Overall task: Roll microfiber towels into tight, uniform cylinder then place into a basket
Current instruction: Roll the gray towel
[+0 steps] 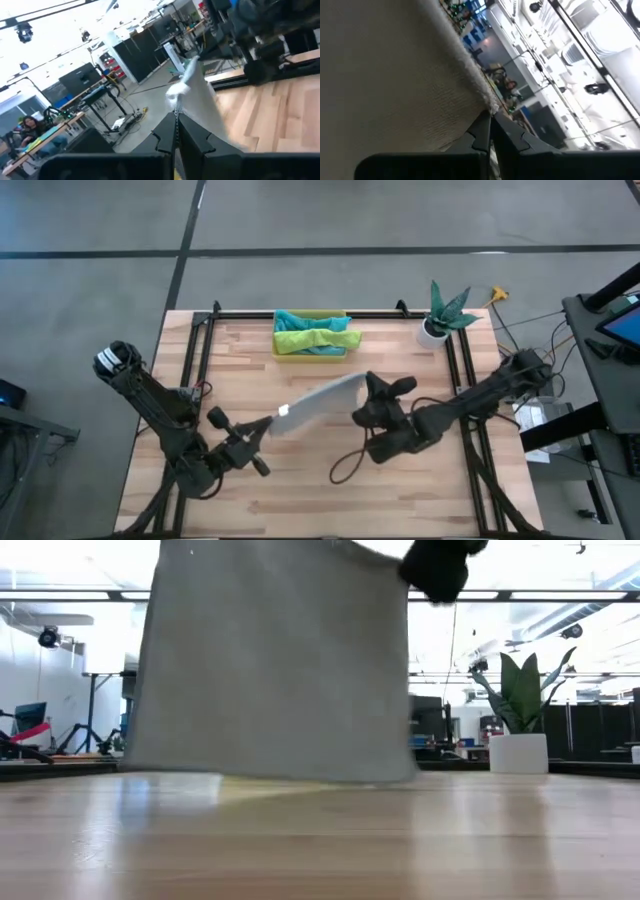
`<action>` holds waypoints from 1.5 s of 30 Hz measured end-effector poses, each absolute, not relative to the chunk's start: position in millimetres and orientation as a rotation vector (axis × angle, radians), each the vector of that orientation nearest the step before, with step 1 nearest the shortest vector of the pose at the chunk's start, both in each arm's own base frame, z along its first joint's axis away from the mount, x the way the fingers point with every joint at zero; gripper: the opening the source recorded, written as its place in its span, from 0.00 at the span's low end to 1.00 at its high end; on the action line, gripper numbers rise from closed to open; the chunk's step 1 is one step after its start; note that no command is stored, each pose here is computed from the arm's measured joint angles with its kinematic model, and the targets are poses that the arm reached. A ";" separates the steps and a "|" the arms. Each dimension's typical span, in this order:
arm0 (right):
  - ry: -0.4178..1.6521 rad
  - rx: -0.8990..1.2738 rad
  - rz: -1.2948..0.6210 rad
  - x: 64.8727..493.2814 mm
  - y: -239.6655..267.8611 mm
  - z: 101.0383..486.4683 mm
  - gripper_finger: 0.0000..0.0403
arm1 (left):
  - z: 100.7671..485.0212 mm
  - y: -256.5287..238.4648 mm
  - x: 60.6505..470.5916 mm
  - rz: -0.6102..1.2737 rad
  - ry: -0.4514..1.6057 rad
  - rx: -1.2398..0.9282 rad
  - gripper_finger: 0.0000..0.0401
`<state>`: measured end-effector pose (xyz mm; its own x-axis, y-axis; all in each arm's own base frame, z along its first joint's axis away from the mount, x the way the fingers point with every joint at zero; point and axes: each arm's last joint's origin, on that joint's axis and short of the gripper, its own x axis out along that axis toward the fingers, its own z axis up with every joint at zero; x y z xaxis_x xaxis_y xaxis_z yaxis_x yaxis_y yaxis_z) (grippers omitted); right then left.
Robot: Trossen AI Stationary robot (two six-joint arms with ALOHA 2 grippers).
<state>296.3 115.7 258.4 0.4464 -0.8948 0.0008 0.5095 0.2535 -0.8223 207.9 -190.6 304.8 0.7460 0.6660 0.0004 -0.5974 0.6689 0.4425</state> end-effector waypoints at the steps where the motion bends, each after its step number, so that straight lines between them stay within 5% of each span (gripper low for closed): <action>1: 0.521 -0.852 -1.013 295.2 117.9 265.0 0.02 | 306.0 -191.5 208.9 0.716 0.165 0.435 0.00; 6: 0.432 -0.774 -0.928 277.9 141.7 287.5 0.02 | 305.9 -205.4 215.8 0.694 0.151 0.408 0.00; 15: 0.558 -0.347 -0.286 239.6 191.8 243.7 0.02 | 277.1 -235.9 225.9 0.338 0.088 0.228 0.00; 19: 0.695 -0.320 -0.227 222.4 201.3 211.4 0.02 | 238.3 -253.7 229.3 0.098 0.184 0.080 0.00; 31: 0.876 -0.270 -0.103 207.1 216.5 180.6 0.02 | 140.5 -299.4 227.3 0.022 0.412 -0.230 0.00; 45: 0.702 -0.536 -0.134 225.1 226.9 208.0 0.02 | 231.4 -321.7 199.2 -0.120 0.293 -0.126 0.00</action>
<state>225.1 226.9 208.0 0.7609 -0.2934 -0.5788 -0.0589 0.8570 -0.5119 199.2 -321.7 231.4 0.9504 -0.1359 -0.2798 0.0994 0.9850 -0.1409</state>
